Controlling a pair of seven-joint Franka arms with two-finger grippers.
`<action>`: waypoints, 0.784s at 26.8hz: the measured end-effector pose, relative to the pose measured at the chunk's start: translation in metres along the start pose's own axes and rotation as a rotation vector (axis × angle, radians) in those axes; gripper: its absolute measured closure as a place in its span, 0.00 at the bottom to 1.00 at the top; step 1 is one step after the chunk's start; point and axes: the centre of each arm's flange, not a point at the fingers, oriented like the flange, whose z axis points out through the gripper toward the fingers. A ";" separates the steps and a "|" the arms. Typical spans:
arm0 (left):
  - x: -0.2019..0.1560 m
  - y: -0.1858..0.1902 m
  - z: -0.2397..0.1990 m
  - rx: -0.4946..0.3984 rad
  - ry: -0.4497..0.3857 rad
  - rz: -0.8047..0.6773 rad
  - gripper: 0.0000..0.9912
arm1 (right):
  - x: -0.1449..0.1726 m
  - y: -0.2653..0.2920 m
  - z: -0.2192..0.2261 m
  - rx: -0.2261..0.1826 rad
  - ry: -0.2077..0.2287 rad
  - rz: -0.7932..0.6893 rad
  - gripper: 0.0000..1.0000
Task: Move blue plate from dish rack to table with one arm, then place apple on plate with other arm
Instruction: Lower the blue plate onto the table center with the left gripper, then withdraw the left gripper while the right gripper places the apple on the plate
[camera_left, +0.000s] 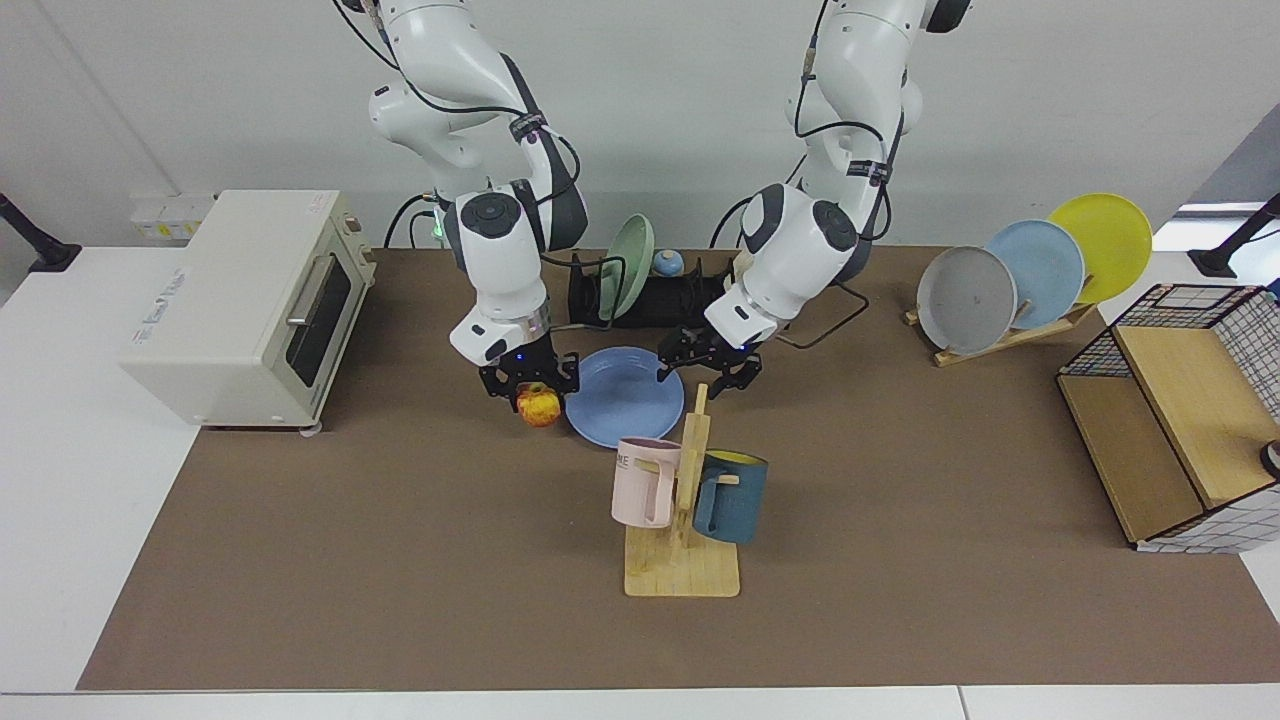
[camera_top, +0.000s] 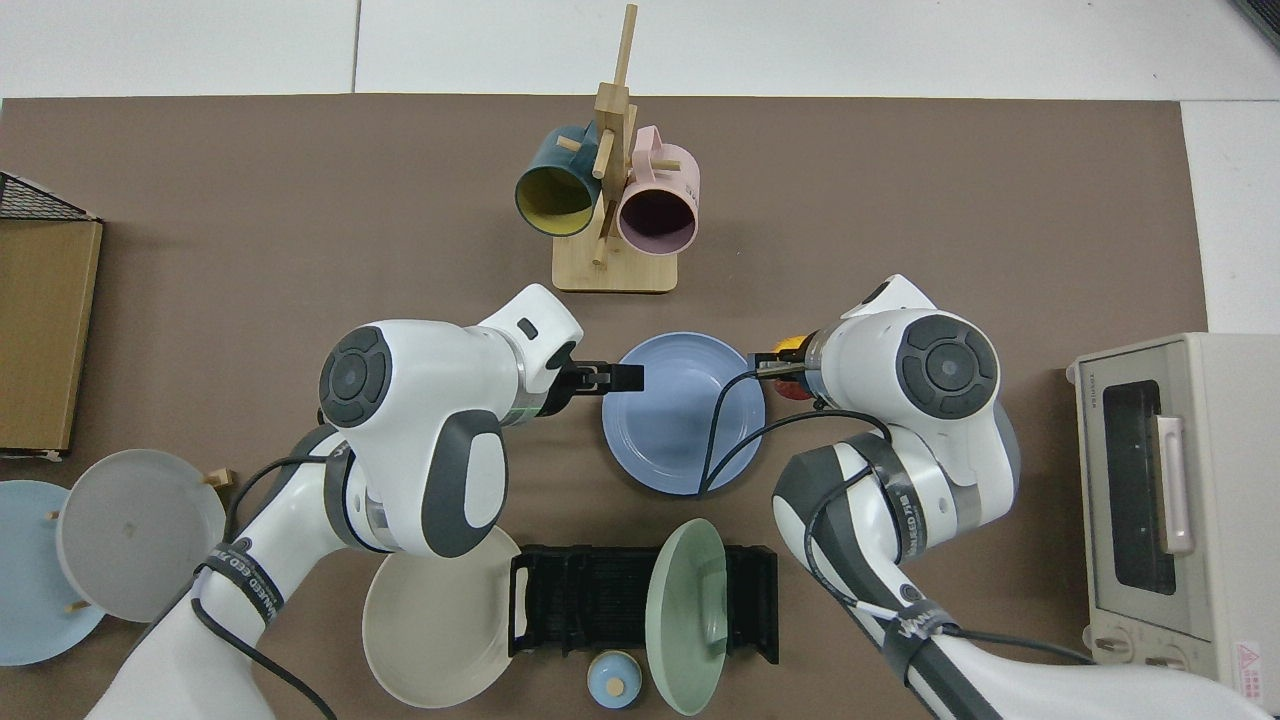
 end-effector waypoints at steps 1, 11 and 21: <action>0.005 0.002 -0.005 0.009 0.008 0.001 0.00 | -0.001 -0.003 -0.001 0.002 0.001 0.007 0.27; 0.038 0.011 -0.114 0.231 -0.062 0.062 0.00 | -0.043 -0.090 0.000 0.025 -0.016 0.049 0.27; -0.002 0.039 -0.217 0.430 -0.124 0.054 0.00 | -0.063 -0.111 0.024 0.004 -0.055 0.040 0.27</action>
